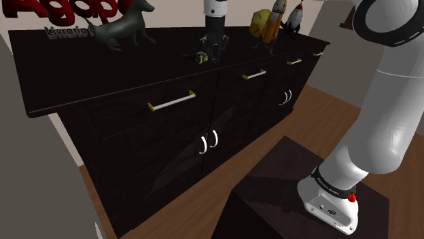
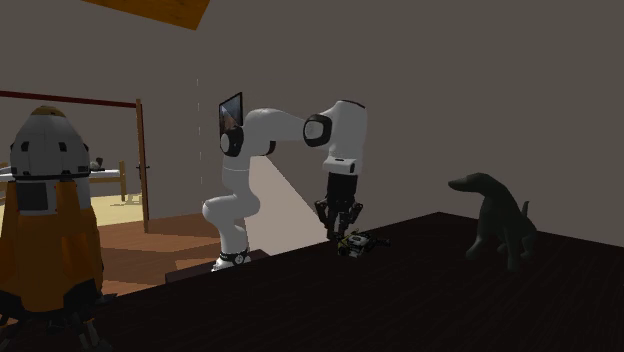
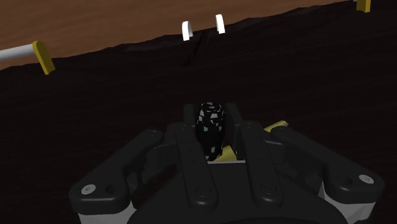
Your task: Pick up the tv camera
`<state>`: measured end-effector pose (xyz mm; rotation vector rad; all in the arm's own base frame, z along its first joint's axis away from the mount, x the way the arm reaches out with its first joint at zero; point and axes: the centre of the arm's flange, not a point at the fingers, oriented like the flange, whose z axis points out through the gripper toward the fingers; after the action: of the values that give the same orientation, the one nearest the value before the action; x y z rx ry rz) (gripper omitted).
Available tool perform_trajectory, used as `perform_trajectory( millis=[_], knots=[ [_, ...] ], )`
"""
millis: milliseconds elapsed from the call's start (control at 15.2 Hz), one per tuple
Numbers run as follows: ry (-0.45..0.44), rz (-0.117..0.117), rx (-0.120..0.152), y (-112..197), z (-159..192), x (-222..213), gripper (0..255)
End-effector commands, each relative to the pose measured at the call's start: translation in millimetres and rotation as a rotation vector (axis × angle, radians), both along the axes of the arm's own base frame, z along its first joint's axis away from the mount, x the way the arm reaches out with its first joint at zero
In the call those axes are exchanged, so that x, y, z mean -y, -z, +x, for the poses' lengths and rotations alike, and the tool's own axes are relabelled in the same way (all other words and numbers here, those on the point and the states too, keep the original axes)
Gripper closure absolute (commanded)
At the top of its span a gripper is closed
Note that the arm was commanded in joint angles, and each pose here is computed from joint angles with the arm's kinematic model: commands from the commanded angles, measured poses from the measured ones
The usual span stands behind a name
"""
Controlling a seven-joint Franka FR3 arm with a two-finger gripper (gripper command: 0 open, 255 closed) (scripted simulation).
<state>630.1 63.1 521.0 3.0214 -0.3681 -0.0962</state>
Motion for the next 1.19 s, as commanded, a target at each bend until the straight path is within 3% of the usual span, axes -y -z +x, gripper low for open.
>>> perform_trajectory(
  millis=[0,396,1122],
  knots=[
    [0.000,0.000,0.000,0.3,0.0,-0.1,255],
    [0.000,0.000,0.000,-0.6,-0.2,0.1,255],
    [0.000,0.000,0.000,-58.7,-0.2,0.1,255]
  ],
)
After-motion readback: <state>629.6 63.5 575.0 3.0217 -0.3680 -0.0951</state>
